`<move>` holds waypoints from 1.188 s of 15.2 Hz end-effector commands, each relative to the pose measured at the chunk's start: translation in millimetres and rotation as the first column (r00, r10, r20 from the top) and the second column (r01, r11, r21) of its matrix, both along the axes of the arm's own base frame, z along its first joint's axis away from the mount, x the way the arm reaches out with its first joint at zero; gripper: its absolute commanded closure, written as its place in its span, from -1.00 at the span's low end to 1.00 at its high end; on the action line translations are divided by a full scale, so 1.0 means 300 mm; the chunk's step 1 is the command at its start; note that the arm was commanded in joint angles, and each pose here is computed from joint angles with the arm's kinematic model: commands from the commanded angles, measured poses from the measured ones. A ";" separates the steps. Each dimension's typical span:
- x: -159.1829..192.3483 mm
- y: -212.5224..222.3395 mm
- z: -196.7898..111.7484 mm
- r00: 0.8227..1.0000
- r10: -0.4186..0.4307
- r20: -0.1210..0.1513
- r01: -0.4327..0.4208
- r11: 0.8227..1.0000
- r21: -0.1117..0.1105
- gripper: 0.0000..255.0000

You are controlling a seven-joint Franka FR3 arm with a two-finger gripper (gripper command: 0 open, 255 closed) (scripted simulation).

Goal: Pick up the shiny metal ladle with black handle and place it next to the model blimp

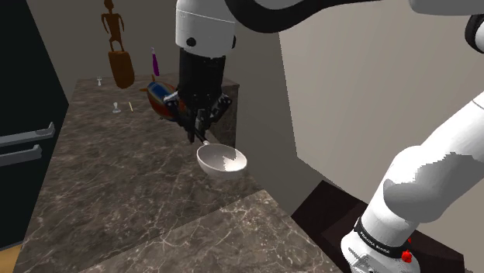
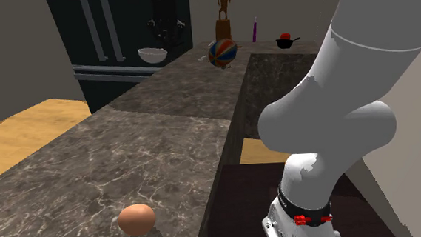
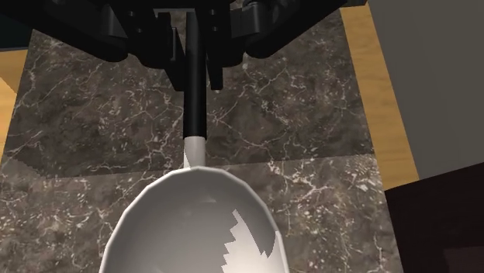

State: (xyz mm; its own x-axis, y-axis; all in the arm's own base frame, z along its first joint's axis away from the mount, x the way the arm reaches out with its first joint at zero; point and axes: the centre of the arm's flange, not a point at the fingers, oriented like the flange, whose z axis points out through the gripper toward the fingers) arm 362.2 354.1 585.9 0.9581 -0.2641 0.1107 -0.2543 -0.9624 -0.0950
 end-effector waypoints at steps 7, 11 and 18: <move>0.164 -0.146 0.053 1.000 0.000 0.000 0.000 1.000 0.000 1.00; 0.296 -0.263 0.053 1.000 0.000 0.000 0.000 1.000 0.000 1.00; 0.526 -0.468 0.053 1.000 0.000 0.000 0.000 1.000 0.000 1.00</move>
